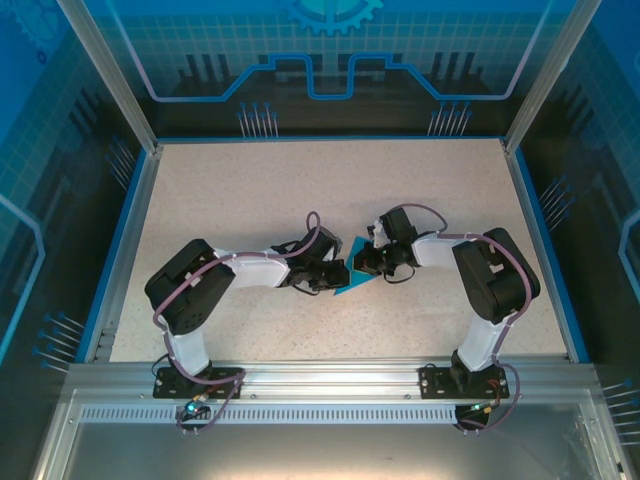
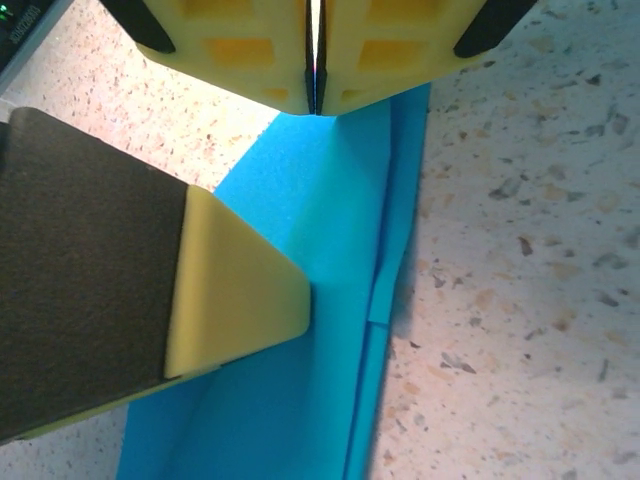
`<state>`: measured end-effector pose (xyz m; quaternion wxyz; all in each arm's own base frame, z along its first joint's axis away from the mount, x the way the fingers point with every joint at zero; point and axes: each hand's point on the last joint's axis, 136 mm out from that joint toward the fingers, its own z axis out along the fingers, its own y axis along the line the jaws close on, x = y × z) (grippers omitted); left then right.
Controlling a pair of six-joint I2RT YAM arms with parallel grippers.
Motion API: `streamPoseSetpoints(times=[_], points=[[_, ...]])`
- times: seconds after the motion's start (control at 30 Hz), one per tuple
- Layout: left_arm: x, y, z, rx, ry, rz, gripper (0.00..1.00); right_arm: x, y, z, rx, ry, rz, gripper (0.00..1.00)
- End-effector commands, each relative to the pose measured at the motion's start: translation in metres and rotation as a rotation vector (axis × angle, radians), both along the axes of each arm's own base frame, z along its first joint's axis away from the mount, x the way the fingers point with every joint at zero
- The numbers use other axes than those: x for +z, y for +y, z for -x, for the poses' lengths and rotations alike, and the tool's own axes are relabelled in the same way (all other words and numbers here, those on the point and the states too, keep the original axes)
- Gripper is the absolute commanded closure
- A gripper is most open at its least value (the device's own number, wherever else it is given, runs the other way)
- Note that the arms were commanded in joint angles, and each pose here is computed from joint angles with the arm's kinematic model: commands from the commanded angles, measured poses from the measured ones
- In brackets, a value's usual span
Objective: Fold a paper plane with a square sheet of paper (pick it up from the middle)
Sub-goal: Fourth fold the wing at the center of the table.
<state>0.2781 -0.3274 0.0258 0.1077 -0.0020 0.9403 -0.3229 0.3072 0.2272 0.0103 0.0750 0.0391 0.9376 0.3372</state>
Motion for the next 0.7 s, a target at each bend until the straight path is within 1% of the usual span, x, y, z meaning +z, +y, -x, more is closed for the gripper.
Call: streamPoseSetpoints(times=[0.0,0.17,0.3,0.37,0.53,0.67], points=[[-0.014,0.007,0.003,0.015,0.029,-0.048,0.87,-0.027,-0.013,0.016,-0.019,0.083,0.08,0.93],[-0.022,0.013,0.007,0.022,0.042,-0.074,0.9,-0.024,-0.013,0.015,-0.021,0.079,0.077,0.93],[-0.027,0.021,0.007,0.04,0.038,-0.108,0.91,-0.014,-0.009,0.011,-0.014,0.053,0.057,0.92],[-0.028,0.023,0.007,0.046,0.037,-0.114,0.92,-0.003,-0.006,0.007,-0.007,0.024,0.035,0.9],[-0.032,0.025,0.009,0.054,0.045,-0.121,0.94,0.018,0.002,0.006,0.024,-0.039,-0.031,0.79],[-0.035,0.026,0.01,0.06,0.051,-0.122,0.96,0.025,0.008,0.011,0.045,-0.058,-0.06,0.78]])
